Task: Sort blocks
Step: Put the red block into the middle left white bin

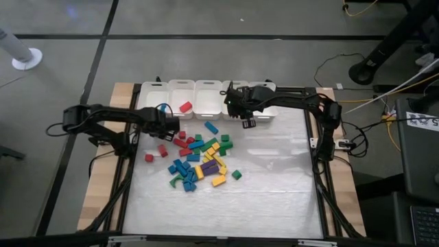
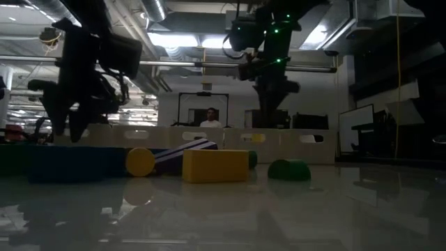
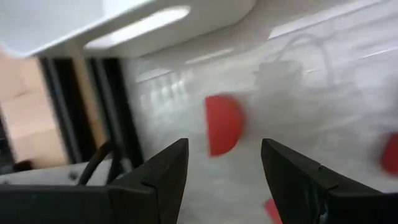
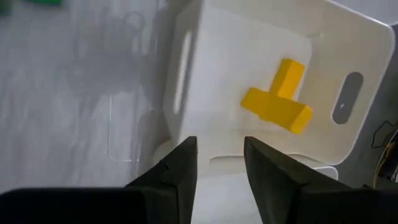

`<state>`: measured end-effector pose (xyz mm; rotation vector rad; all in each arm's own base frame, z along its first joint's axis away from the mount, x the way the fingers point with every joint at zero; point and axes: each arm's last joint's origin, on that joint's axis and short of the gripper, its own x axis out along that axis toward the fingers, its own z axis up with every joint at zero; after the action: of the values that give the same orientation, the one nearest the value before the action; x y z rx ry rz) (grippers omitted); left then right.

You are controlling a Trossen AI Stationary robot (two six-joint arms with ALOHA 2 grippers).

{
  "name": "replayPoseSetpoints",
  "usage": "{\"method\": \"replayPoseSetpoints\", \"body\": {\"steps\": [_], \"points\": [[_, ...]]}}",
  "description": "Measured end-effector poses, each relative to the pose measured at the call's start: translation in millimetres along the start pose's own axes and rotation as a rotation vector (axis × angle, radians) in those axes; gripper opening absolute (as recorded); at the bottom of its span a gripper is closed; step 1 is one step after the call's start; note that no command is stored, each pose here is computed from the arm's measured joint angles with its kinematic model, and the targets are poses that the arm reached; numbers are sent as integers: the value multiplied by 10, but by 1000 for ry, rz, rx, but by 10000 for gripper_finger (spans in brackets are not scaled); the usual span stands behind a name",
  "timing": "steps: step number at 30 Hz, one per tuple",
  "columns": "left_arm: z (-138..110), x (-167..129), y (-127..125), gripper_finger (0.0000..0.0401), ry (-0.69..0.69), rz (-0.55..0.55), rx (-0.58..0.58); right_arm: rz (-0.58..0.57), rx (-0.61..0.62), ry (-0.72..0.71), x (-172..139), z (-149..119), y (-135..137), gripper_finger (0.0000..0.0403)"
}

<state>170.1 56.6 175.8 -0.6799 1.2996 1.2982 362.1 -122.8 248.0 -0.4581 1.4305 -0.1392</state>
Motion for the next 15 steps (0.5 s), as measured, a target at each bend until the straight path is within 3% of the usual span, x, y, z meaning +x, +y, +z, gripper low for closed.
{"method": "replayPoseSetpoints", "body": {"steps": [7, 15], "points": [[122, 72, 9, 191, 9, -11, -7, 28, -6, 32, -18, -14, 64, 133], [91, 218, 61, 191, 76, -22, -41, 77, 16, 51, -25, -37, 105, 133]]}}
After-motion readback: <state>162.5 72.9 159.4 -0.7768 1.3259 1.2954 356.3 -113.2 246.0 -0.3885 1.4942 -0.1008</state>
